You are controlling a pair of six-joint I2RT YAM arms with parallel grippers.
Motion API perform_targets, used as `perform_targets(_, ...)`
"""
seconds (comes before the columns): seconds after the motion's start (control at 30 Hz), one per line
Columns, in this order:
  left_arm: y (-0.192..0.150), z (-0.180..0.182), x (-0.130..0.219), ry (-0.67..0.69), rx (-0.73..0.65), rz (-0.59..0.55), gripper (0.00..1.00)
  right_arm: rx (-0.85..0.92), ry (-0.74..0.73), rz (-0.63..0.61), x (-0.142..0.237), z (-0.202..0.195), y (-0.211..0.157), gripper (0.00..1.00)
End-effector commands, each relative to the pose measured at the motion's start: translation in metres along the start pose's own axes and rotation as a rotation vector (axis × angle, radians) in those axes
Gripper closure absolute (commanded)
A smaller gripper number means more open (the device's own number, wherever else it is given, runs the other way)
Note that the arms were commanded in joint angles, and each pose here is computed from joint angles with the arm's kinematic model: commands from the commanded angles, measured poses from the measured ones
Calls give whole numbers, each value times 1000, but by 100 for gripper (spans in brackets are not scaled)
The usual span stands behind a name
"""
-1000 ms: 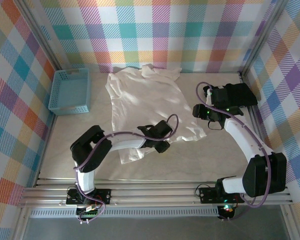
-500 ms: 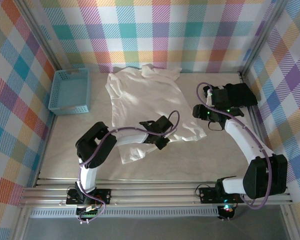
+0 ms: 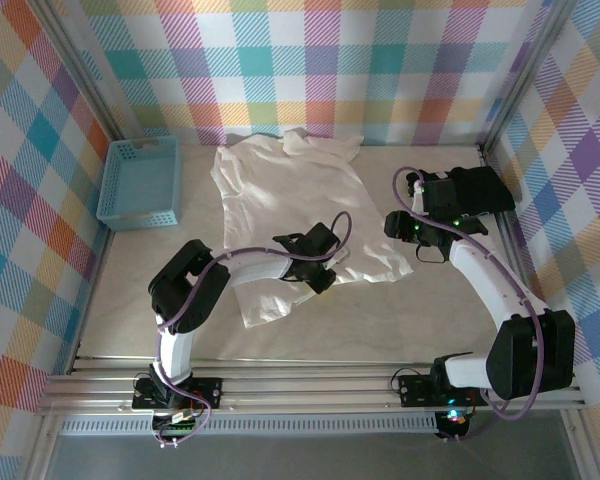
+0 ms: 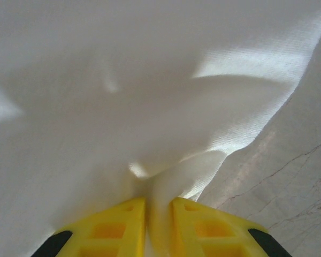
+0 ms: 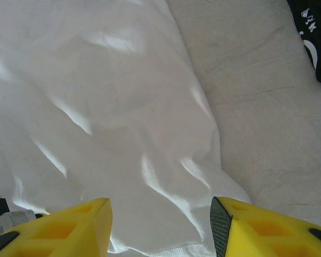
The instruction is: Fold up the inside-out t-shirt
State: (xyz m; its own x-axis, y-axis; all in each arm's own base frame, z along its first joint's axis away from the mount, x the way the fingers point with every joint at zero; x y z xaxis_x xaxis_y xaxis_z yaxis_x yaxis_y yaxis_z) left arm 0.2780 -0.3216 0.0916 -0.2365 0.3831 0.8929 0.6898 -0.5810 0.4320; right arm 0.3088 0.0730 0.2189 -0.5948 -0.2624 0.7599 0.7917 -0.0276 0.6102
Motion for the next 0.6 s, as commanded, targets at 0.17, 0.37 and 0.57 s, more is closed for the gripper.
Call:
perform_targets(0.17,11,3,5,-34,30,-7,81,4,33,-22,2,3,1,48)
perform_targets(0.37,12,4,6,-54,33,-7,90,0,39,-21,2,4,1,48)
perform_targets(0.57,8,2,4,-84,20,25,79,-2,41,-19,1,4,0,48)
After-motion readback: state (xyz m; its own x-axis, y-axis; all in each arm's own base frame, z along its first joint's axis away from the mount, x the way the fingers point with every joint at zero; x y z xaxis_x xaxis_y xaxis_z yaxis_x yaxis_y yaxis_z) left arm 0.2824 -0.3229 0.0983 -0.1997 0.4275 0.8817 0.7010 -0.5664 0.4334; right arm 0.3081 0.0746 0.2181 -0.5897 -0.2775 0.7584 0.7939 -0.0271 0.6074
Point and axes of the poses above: each hand's point on the last joint's axis, 136 mm out from that joint toward the fingers, its own x axis back along the fingers, its own z axis along the line the jaws close on, y = z × x, the point moved 7 cm from there along x, back along the fingers, and after that the axes turned 7 degrees about x, right-handed, at the moved point
